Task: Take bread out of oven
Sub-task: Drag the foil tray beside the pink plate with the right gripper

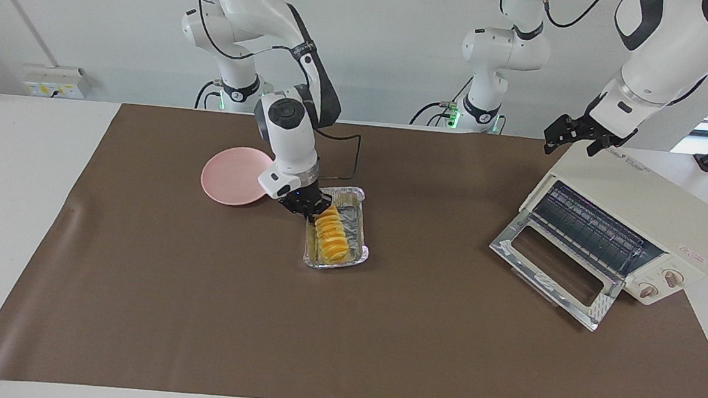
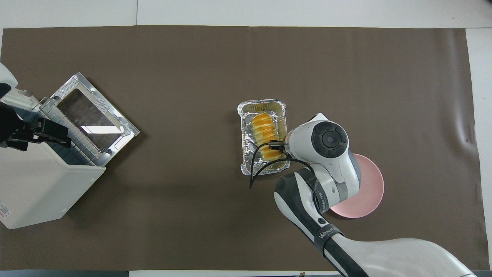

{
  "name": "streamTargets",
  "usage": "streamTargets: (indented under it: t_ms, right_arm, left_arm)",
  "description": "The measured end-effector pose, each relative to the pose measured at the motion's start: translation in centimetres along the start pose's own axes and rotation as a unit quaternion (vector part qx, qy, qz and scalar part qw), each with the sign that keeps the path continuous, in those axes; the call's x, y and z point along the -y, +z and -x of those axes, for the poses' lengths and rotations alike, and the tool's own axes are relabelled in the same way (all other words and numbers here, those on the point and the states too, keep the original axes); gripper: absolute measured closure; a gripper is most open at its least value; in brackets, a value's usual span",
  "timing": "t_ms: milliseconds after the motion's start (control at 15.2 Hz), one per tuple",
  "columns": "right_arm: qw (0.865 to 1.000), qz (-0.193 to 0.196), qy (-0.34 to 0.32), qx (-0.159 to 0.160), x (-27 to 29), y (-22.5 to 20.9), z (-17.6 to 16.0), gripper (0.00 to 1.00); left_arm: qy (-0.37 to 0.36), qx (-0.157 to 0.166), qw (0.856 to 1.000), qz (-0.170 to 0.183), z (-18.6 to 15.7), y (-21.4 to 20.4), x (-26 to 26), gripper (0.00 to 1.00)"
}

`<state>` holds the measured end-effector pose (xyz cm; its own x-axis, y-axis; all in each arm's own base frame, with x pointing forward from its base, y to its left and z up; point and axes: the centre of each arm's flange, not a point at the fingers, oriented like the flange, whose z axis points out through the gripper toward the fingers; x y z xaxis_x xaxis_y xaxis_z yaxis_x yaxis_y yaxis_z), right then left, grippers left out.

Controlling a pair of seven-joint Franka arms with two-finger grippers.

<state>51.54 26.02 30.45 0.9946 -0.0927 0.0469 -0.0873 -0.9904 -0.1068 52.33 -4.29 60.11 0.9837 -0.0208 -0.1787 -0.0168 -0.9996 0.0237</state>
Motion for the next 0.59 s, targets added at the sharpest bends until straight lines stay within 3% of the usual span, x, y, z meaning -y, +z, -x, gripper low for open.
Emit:
streamTargets:
  t_ms: [330, 593]
  right_arm:
    - [1.0, 0.005, 0.001, 0.007, -1.9, -0.8, -1.3, 0.97]
    - [0.999, 0.013, -0.008, 0.036, -9.5, -4.9, -5.7, 0.97]
  left_arm:
    - [0.0, 0.0, 1.0, 0.0, 0.0, 0.0, 0.0, 0.0]
    - [0.0, 0.0, 1.0, 0.0, 0.0, 0.0, 0.0, 0.0]
